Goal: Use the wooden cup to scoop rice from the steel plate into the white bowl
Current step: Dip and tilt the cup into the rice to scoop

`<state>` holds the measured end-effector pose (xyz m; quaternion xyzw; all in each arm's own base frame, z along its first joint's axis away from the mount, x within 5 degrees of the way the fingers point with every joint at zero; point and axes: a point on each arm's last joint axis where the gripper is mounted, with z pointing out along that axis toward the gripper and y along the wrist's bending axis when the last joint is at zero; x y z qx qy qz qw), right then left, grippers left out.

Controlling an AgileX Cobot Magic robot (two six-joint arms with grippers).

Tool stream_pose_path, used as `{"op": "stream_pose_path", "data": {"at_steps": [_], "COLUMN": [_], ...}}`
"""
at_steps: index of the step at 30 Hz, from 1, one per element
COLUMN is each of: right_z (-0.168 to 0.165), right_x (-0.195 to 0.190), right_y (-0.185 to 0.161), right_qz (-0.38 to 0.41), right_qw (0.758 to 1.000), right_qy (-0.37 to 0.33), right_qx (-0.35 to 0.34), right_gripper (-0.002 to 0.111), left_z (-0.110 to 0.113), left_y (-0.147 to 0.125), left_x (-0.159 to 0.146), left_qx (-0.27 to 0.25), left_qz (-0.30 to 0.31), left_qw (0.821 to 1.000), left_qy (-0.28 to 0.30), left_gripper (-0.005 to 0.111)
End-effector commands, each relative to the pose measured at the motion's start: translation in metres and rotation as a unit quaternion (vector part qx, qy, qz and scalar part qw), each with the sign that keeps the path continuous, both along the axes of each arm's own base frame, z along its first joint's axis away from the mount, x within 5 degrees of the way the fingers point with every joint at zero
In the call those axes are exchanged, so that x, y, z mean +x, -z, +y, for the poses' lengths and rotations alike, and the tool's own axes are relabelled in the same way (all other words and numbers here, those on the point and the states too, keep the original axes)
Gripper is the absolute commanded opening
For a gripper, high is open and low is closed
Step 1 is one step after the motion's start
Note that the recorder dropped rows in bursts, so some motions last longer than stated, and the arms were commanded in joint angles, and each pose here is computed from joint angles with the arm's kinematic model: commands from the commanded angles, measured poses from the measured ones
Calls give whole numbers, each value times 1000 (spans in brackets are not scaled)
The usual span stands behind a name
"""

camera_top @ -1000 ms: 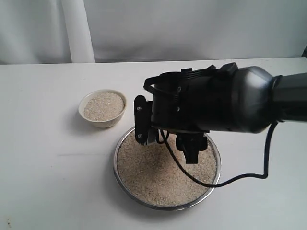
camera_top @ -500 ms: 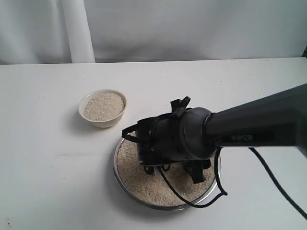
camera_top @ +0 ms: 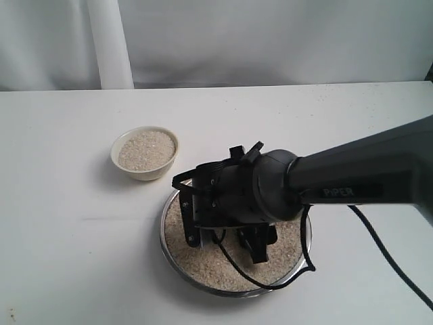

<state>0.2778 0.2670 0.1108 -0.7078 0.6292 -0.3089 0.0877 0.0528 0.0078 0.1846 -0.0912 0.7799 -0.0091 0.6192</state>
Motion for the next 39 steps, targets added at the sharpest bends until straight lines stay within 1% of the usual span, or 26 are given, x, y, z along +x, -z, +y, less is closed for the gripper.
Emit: {"op": "stream_pose_path", "data": {"at_steps": [1,4,10,18,22,25,30,39], "right_z": [11,12,16,15,9,-3,-13,-37], "right_x": [-8,-9,-10,-11,-6,-1,-4,-8], "right_y": [19,20,22,22,23,26,38,31], "right_qz": [50,52,67,73,78,84,100,95], "right_qw": [996,995,991,990,988,985,975,948], "right_qy": [14,15,17,31,53,71,75,105], "right_qx": [79,83,115,116,125,133,182,284], "right_gripper": [0,0,0,0,0,0,0,0], "left_z": [0,0,0,0,0,0,0,0], "left_y": [1,1,1,1,1,1,1,1], "left_x": [1,1,1,1,1,1,1,1], "left_qx": [-5,-5,-5,-5,-5,-5,-5,-5], "left_qz": [2,2,2,2,2,2,2,2], "left_qw": [1000,1000,1000,1000,1000,1000,1000,1000], "left_qy": [0,0,0,0,0,0,0,0], "left_gripper": [0,0,0,0,0,0,0,0]}}
